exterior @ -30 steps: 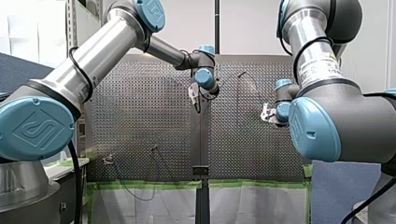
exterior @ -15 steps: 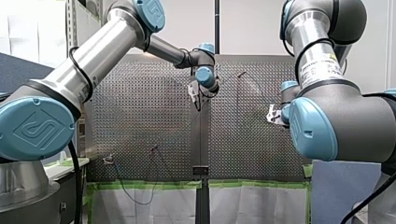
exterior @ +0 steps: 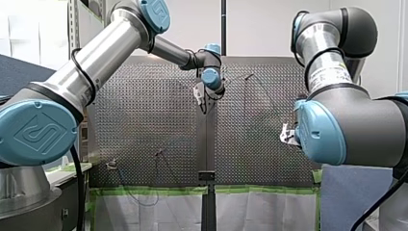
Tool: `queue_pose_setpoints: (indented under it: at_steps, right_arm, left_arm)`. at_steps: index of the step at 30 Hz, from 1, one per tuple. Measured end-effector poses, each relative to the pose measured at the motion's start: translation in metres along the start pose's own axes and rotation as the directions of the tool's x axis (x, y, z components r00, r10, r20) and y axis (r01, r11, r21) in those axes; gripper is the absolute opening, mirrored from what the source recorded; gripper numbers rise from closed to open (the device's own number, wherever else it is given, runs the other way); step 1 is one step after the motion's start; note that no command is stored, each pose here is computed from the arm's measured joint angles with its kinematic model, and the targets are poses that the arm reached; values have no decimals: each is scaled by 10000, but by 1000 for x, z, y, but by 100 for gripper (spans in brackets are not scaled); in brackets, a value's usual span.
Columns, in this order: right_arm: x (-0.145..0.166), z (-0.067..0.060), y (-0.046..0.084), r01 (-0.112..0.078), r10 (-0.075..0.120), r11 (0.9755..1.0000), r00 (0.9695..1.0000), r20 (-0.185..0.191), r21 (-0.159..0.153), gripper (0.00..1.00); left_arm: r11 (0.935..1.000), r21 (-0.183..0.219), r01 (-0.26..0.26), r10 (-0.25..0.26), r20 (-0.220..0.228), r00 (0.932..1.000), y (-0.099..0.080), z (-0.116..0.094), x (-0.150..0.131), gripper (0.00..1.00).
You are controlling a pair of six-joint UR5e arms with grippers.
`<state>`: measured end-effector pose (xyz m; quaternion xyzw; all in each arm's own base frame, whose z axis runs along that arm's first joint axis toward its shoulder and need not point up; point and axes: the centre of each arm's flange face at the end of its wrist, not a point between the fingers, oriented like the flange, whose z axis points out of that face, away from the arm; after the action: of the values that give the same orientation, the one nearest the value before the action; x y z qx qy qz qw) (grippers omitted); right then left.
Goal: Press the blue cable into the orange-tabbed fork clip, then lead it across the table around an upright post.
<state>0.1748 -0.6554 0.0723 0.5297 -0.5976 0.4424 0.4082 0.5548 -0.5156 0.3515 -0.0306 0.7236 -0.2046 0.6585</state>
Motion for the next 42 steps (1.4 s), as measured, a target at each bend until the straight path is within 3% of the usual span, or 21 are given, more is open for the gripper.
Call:
queue_pose_setpoints:
  at_steps: [7, 13, 30, 42]
  right_arm:
    - [-7, 6, 15, 114, -116, 9998, 9998, -164, -166, 0]
    - [-33, 12, 25, 90, -86, 9996, 9999, 133, -266, 0]
    - [-44, 15, 26, 25, -23, 9999, 9998, 200, -103, 0]
    - [-63, 20, 35, -271, 274, 9996, 9990, 343, -102, 0]
  left_arm:
    - [10000, -47, 11, -11, 24, 10000, 1, 1, -1, 100]
    - [9999, -128, 3, -2, 37, 10000, 2, 0, -1, 100]
    - [10000, 54, -36, 36, -22, 10000, -3, -2, 0, 100]
    - [10000, 49, -19, 19, -31, 10000, -3, -2, 0, 100]
